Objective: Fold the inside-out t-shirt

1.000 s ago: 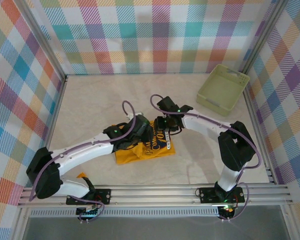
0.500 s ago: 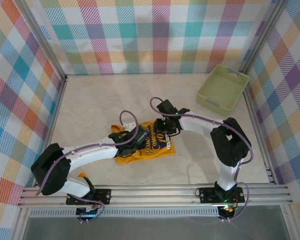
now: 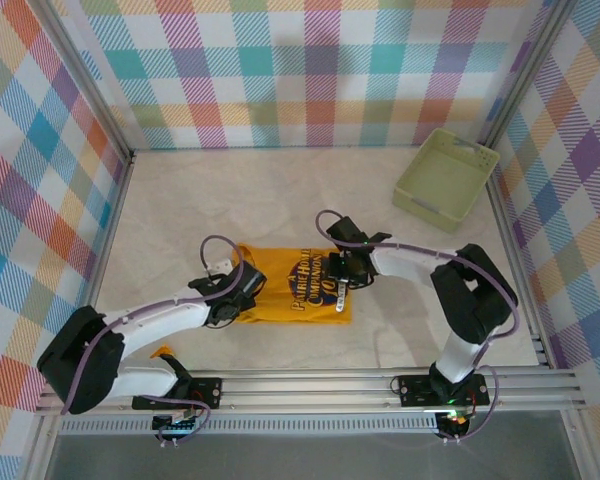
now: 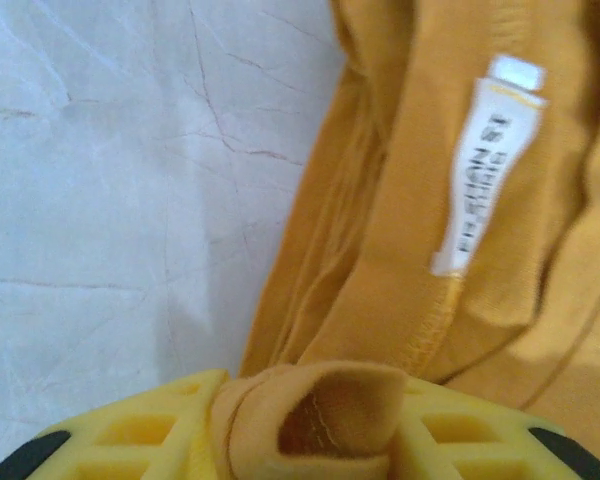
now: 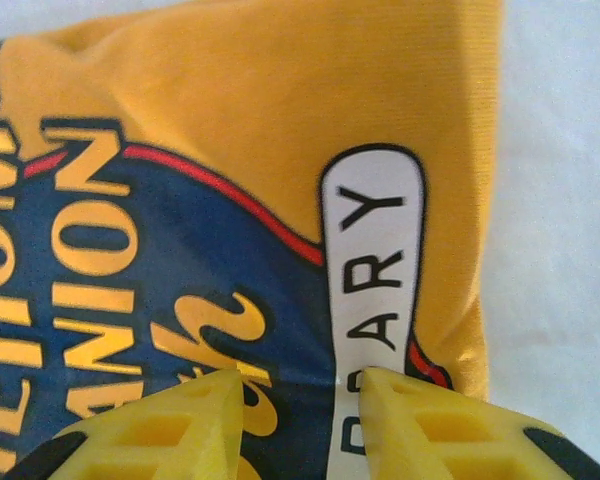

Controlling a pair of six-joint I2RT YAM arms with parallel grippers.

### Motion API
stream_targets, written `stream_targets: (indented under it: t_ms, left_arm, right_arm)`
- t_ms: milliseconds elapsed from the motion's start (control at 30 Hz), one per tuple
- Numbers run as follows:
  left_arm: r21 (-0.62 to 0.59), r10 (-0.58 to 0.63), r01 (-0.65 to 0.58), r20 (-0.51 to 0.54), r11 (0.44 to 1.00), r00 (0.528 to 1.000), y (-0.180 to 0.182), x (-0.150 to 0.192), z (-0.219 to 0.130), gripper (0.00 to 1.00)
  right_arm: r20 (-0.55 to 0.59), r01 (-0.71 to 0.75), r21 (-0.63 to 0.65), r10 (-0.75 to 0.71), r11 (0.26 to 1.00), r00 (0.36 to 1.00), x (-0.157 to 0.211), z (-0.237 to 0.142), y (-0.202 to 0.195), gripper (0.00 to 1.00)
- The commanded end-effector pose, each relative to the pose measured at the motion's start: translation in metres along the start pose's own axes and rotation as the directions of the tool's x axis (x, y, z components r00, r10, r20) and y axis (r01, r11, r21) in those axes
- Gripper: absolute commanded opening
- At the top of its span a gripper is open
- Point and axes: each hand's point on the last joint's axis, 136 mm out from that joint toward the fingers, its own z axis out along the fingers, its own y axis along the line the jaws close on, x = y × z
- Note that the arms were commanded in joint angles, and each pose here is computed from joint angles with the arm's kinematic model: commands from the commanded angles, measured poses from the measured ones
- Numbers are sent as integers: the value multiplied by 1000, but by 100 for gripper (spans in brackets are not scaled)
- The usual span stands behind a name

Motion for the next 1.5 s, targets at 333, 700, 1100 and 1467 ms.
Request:
stream_targets:
  t_ms: [333, 700, 1100, 1467]
  left_arm:
    - [111, 252, -252, 18, 961, 968, -127, -90, 25, 32]
    - [112, 220, -224, 43, 968, 975, -91, -85, -3, 34]
    - [159, 94, -81, -81, 984, 992, -94, -82, 57, 24]
    - [135, 127, -121, -36, 983, 991, -115, -129, 72, 8]
  right_arm:
    - [157, 97, -2, -95, 995, 983, -34, -64, 18, 54]
    - [104, 154, -17, -152, 988, 983, -62, -28, 16, 56]
    - [-25, 45, 118, -43, 992, 999, -5, -6, -42, 54]
    - [-92, 41, -39, -45, 998, 995, 76, -19, 8, 50]
